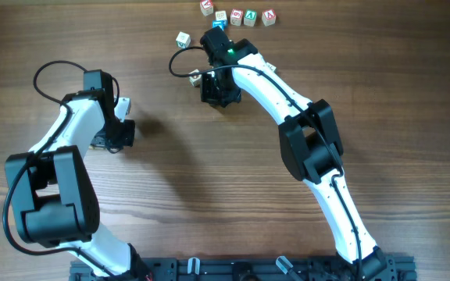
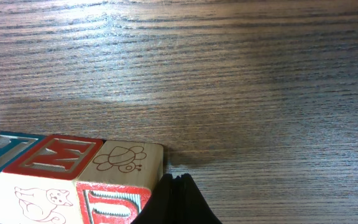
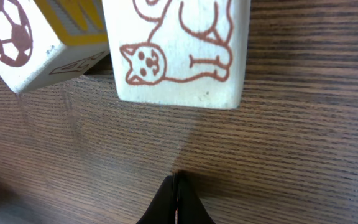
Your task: Form a horizontal line
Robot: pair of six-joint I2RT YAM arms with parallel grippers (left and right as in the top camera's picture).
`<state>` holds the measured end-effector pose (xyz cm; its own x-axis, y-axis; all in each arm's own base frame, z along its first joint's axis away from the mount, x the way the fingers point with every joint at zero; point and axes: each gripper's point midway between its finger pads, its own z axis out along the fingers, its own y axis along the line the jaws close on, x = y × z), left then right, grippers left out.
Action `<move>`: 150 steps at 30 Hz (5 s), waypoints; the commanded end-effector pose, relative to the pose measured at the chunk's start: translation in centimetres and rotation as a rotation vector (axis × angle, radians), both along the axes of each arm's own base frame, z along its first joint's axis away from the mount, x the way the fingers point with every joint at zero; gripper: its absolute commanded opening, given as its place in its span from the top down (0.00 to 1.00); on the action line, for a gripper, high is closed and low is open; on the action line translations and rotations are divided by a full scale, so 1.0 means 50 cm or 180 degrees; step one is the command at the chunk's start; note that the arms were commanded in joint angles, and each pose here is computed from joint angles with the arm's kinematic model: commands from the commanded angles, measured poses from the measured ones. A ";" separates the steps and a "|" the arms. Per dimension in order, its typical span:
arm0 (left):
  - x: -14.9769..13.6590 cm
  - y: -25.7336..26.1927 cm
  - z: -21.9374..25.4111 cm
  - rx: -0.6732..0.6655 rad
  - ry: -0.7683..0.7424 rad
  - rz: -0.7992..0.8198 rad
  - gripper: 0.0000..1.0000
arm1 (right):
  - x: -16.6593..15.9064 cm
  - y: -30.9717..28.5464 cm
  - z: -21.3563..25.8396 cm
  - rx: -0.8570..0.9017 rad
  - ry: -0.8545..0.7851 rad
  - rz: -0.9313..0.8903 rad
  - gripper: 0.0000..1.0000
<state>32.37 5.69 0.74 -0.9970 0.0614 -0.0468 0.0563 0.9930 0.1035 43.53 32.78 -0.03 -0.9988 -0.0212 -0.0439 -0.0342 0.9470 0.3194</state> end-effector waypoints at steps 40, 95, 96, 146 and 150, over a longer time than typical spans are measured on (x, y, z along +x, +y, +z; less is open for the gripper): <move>-0.005 0.016 -0.007 0.0168 0.0053 0.0004 0.96 | -0.025 -0.010 -0.061 -0.0120 0.0213 -0.0028 0.95; -0.006 0.009 0.461 -0.0247 -0.2241 0.0717 0.96 | -0.024 -0.007 -0.060 -0.0091 0.0211 -0.0027 0.95; -0.014 0.014 0.469 -0.0239 -0.2276 0.0757 0.96 | -0.024 -0.007 -0.060 -0.0091 0.0211 -0.0028 0.95; -0.230 0.025 0.577 -0.0113 -0.2793 0.1529 0.00 | -0.413 -0.506 0.941 -0.0526 -0.3020 -0.1041 0.00; -0.229 0.025 0.577 -0.0113 -0.2794 0.1529 0.00 | -0.421 -0.475 0.931 -0.0306 -0.2885 -0.0872 0.00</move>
<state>20.90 6.79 28.87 -0.5431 -0.3578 -0.7596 -0.4285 0.8961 -0.1157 22.63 7.55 47.23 -0.5124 0.1775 -0.8402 0.0511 0.9830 0.1765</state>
